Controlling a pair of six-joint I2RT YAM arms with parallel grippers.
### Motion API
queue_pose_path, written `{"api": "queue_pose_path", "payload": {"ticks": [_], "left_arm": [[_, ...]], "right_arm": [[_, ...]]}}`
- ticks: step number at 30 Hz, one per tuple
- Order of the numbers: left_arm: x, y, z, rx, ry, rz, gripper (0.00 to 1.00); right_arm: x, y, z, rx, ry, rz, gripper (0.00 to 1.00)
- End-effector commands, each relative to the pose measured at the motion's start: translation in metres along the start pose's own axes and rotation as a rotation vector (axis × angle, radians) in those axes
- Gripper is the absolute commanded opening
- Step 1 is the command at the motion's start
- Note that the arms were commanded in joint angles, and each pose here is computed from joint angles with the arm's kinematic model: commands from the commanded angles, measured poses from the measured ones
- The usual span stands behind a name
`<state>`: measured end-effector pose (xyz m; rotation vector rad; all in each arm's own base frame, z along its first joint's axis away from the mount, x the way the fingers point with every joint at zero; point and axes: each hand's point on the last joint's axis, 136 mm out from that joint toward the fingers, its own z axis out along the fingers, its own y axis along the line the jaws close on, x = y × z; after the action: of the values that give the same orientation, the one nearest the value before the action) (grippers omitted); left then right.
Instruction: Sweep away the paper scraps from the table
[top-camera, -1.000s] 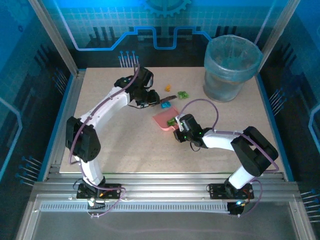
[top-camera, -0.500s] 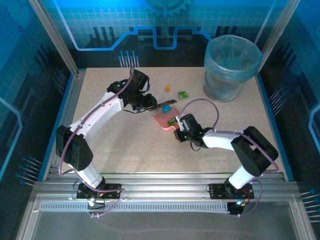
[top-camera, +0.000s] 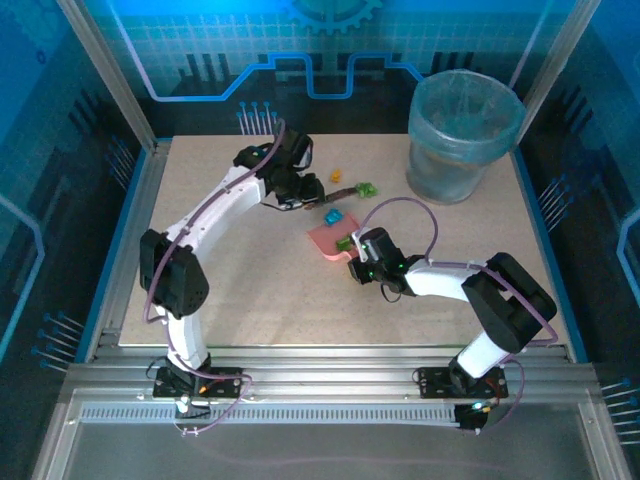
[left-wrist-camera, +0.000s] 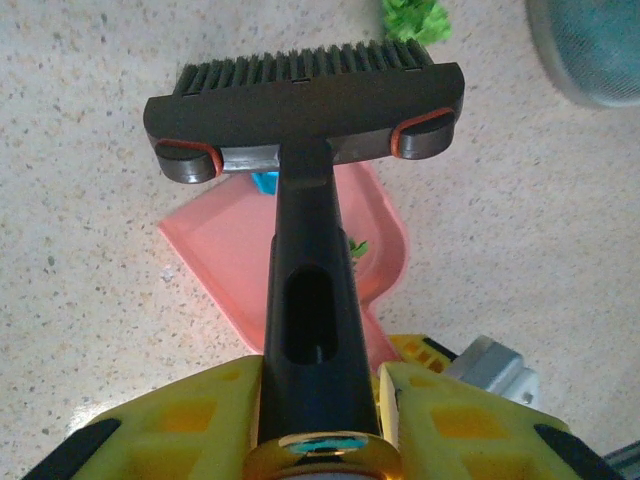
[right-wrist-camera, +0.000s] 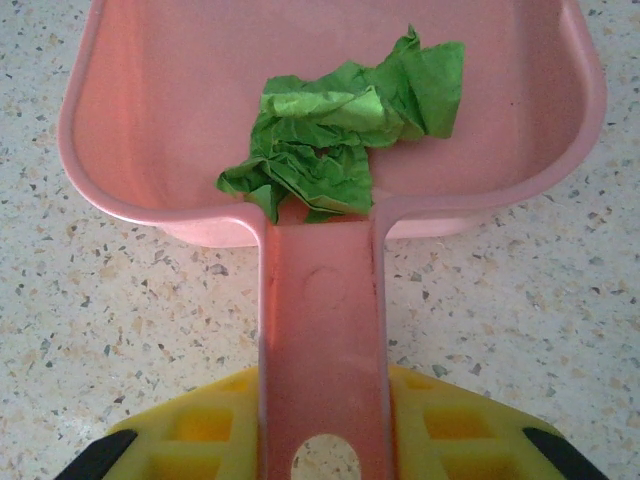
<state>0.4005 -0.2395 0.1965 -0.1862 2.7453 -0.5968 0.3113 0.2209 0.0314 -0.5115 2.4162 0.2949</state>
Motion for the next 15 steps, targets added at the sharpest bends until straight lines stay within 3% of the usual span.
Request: {"api": "queue_pose_path", "payload": {"ticks": [1,15], "left_arm": [[0.008,-0.012,-0.005,0.043,0.032,0.045,0.00],[0.070,0.002,-0.031,0.142,0.113,0.025,0.00]], "right_arm": [[0.015,-0.013,0.002,0.041,0.065,0.032,0.00],[0.015,-0.010,0.004,0.027,0.065,0.027,0.00]]}}
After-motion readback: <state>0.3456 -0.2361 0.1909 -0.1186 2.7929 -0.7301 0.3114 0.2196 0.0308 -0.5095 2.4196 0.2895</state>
